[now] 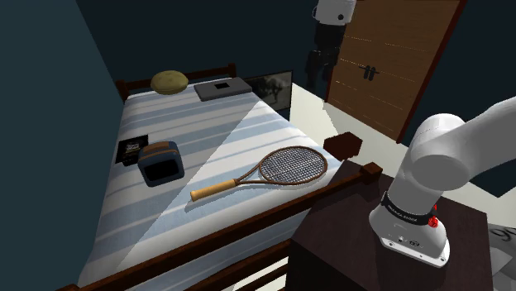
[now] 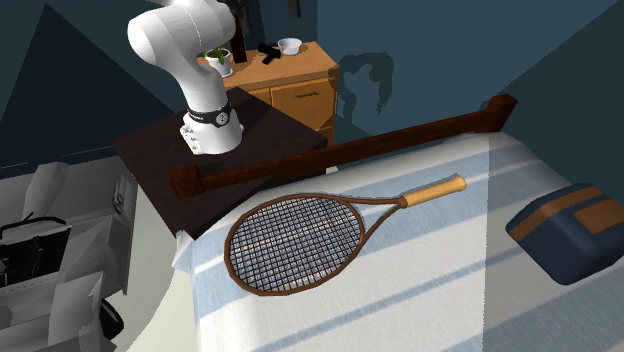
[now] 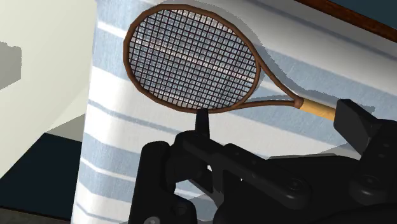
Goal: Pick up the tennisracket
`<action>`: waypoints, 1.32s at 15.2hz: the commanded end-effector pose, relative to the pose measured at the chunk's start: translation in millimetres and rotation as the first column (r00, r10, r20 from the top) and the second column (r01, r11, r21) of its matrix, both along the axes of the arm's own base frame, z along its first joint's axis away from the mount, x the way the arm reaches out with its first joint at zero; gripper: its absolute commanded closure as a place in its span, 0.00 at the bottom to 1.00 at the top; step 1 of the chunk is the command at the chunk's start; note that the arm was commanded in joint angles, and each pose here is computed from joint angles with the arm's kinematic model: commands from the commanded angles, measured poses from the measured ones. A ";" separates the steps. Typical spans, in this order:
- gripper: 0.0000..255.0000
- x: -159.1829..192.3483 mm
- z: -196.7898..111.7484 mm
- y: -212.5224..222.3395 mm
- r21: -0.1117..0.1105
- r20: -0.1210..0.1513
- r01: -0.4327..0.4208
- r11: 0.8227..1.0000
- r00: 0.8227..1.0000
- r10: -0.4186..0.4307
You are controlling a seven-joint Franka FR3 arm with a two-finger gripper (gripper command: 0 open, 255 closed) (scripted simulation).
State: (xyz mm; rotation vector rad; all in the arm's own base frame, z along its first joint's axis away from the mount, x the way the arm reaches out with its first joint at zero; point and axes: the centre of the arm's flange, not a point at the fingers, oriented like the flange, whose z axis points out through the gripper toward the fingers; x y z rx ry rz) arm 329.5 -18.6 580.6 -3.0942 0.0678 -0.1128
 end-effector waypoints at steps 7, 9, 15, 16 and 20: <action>0.00 58.3 -58.5 2.1 0.034 -0.023 -0.158 0.987 0.987 0.159; 0.00 77.3 -78.3 5.3 0.046 -0.030 -0.210 0.977 0.977 0.211; 0.00 131.5 -138.3 22.0 0.084 -0.045 -0.360 0.929 0.930 0.364; 0.00 140.1 -148.4 25.8 0.090 -0.047 -0.384 0.919 0.920 0.389; 0.00 173.0 -188.8 43.7 0.117 -0.054 -0.477 0.871 0.873 0.485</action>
